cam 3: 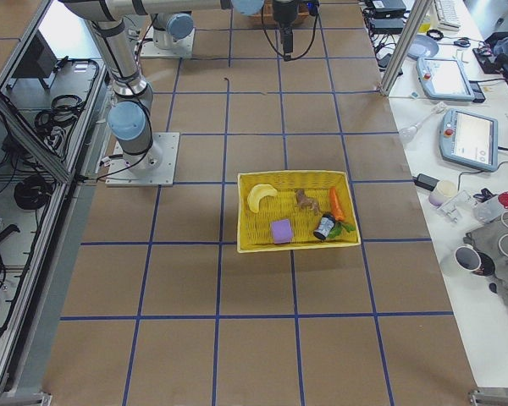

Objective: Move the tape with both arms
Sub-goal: 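Carry the tape roll with the left gripper into the wicker basket, then open the left gripper to release the tape in the basket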

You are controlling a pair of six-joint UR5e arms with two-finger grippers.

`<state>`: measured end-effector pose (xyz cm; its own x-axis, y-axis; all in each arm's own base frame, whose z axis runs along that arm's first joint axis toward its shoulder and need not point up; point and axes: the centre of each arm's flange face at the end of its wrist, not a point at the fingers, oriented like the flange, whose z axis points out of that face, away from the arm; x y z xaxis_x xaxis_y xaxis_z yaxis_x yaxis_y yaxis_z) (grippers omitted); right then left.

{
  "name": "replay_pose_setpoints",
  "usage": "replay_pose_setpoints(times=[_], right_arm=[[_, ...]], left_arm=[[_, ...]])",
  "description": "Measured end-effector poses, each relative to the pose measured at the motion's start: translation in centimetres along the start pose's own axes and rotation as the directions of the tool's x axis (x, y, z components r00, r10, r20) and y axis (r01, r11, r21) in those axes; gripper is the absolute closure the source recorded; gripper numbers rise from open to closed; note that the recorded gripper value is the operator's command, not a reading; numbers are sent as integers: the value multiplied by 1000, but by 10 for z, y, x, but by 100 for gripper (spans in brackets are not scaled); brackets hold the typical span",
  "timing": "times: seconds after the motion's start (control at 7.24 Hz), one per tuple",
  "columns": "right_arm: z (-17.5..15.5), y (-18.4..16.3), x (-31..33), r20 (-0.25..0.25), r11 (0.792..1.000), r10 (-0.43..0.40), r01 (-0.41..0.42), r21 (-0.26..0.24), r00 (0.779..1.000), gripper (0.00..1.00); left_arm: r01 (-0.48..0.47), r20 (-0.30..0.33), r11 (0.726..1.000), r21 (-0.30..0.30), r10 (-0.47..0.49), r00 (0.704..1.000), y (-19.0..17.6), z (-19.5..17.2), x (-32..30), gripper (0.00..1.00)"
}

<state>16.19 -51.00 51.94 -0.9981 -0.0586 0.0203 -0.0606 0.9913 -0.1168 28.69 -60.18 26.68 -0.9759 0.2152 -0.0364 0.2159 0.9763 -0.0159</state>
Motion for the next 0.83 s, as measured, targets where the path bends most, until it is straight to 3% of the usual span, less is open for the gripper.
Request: replay_pose_setpoints(times=[0.14,0.28,0.55,0.83], right_arm=[[-4,2,0,1,1000,0,0,8,1000,0],[-7,4,0,1,1000,-1,1,12,1000,0],[-6,4,-1,-3,1000,-3,3,11,1000,0],[-6,4,0,-6,1000,-4,4,10,1000,0]], left_arm=[[-3,-10,1000,-11,3,1000,5,12,4,37],[-4,-20,1000,-16,3,1000,8,17,8,0],[-5,-17,1000,-11,5,1000,9,12,12,0],[-9,-4,1000,1,9,1000,-1,-35,33,0]])
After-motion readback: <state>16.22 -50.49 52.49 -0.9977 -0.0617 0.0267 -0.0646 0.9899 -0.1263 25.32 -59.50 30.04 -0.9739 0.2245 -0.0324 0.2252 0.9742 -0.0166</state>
